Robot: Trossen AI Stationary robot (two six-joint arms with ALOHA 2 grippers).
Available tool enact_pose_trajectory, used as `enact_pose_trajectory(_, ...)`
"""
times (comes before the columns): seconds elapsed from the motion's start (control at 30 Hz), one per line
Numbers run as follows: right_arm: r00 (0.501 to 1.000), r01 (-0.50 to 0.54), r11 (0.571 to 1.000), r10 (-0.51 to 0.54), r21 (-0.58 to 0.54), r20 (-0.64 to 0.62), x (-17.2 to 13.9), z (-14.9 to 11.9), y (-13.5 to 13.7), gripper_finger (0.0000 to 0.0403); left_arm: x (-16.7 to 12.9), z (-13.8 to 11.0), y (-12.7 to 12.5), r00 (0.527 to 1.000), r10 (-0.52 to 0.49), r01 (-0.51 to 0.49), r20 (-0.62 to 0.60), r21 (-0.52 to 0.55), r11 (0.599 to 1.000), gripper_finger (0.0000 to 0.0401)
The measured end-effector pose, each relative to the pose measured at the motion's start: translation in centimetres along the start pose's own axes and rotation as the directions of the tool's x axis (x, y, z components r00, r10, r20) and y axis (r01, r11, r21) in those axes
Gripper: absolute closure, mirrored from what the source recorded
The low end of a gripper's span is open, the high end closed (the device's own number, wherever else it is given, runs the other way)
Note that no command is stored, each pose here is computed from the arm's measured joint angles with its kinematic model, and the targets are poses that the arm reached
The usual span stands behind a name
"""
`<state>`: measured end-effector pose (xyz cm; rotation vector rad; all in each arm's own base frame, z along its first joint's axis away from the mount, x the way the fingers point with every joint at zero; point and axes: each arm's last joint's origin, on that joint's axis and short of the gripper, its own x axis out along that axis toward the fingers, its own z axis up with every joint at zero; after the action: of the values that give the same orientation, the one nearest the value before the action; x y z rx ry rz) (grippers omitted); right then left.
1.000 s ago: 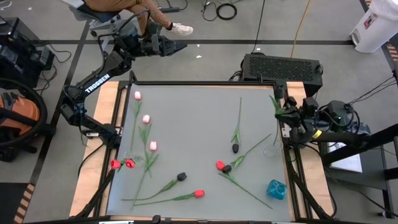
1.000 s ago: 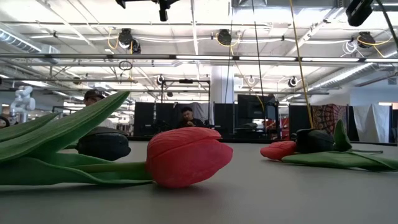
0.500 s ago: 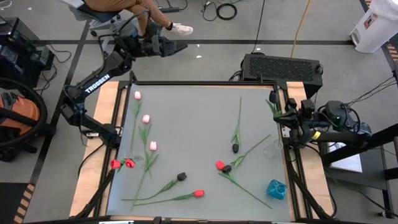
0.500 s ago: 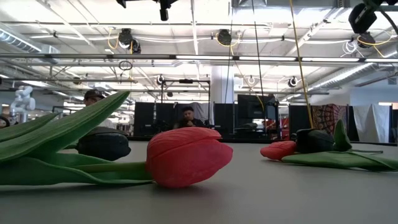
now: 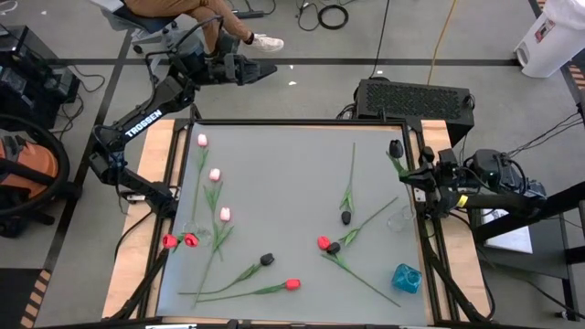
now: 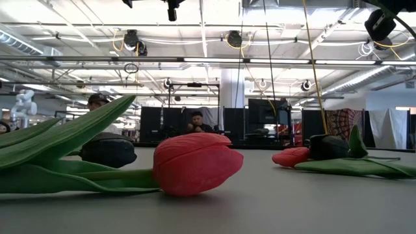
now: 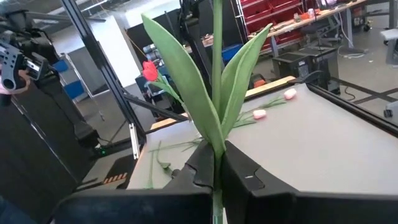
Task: Sort flowers into vase by color
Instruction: Put the top left black tulip into the right transparent vase
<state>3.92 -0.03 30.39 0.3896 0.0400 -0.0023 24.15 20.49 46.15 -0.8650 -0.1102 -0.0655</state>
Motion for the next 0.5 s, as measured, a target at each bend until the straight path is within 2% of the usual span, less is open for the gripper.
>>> enact_pose_trajectory(0.3, 1.000, -0.004, 1.000, 0.004, 0.027, -0.002, 0.00, -0.01, 0.01, 0.0400, 0.00, 0.00, 0.00, 1.000, 0.000, 0.000, 0.000, 0.000, 1.000, 0.0193)
enact_pose_trajectory(0.5, 1.000, -0.003, 0.998, 0.004, 0.070, -0.004, 0.00, -0.03, 0.00, 0.0373, 0.00, 0.00, 0.00, 1.000, 0.000, 0.000, 0.000, 0.000, 1.000, 0.0193)
